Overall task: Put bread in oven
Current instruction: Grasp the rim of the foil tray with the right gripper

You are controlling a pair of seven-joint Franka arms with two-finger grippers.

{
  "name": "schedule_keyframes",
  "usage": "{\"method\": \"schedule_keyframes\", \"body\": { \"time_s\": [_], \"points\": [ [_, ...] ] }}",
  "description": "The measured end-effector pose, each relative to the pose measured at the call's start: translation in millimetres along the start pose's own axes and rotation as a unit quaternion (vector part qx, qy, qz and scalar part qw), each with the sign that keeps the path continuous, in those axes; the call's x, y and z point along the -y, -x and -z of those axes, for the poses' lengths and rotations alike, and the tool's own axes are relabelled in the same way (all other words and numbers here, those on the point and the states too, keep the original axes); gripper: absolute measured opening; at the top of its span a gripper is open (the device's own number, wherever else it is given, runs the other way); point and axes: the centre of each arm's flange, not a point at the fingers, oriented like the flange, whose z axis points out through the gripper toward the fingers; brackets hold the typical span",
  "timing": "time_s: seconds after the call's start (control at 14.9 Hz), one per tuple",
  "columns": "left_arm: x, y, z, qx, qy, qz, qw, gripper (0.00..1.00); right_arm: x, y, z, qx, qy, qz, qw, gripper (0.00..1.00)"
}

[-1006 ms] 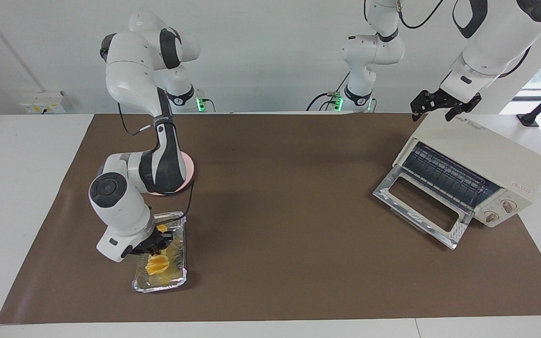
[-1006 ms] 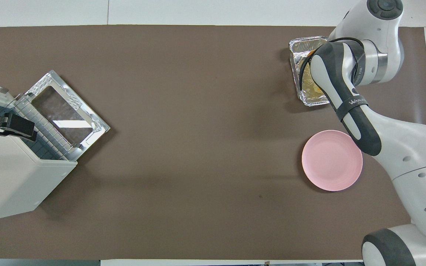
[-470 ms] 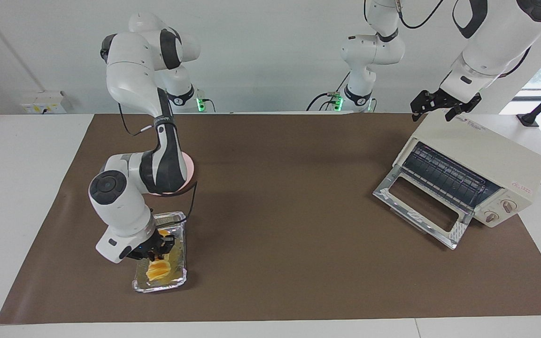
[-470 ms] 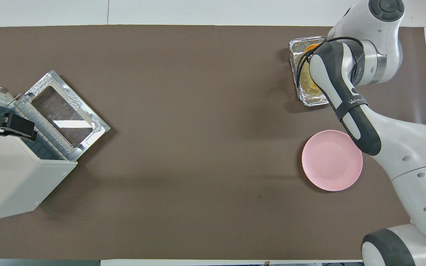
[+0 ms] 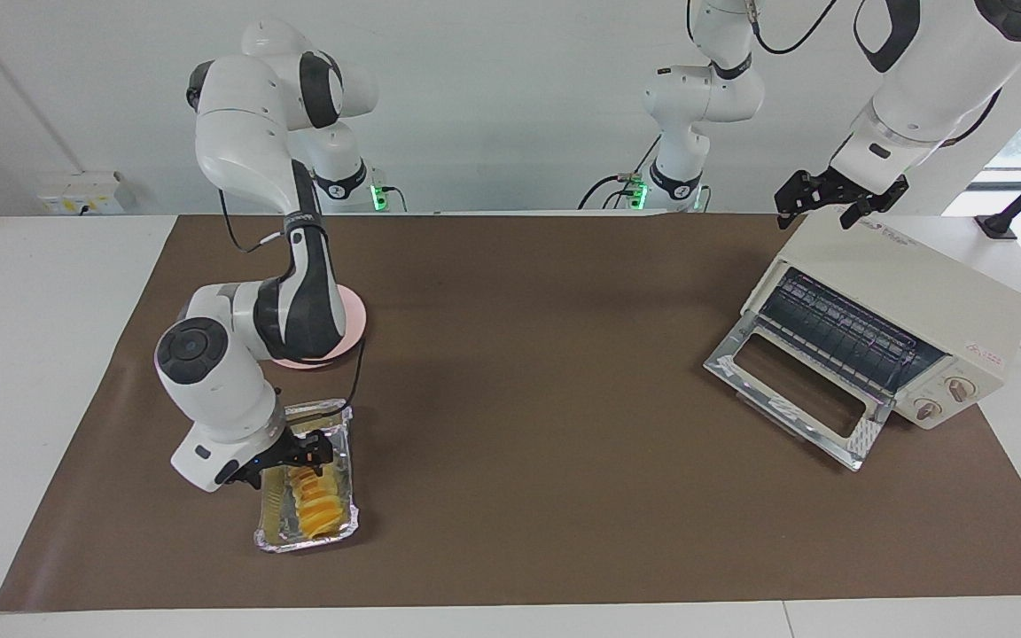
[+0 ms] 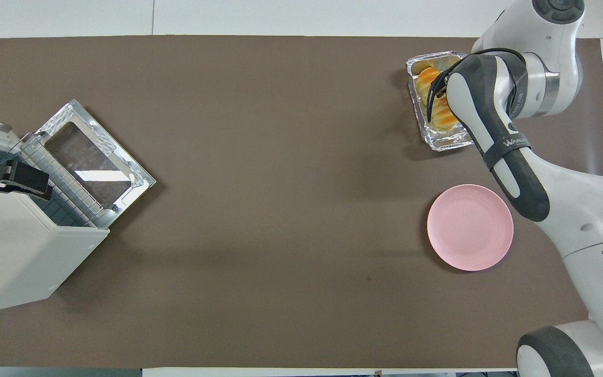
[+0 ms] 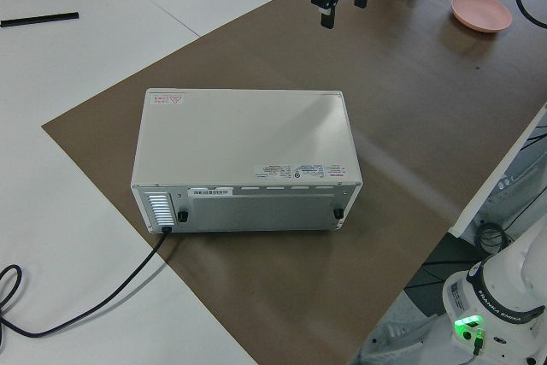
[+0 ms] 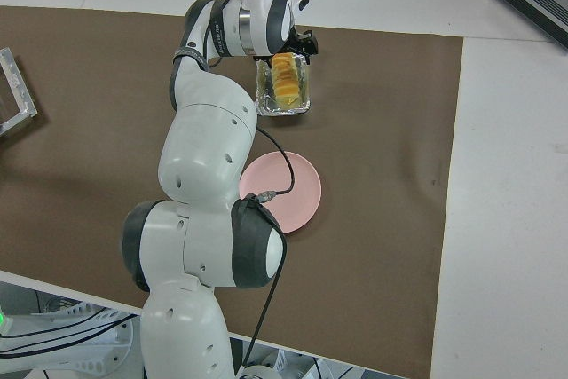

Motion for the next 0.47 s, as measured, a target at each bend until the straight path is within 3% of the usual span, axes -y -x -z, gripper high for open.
{"method": "schedule_keyframes", "body": {
  "time_s": [0.27,0.47],
  "points": [
    [0.0,0.0,0.0,0.0,0.0,0.0,1.0,1.0,-35.7,6.5,-0.5,-0.001,0.002,0.024,1.0,1.0],
    [0.0,0.0,0.0,0.0,0.0,0.0,1.0,1.0,-42.9,10.4,-25.6,-0.019,0.007,0.043,0.999,1.0]
  ]
}}
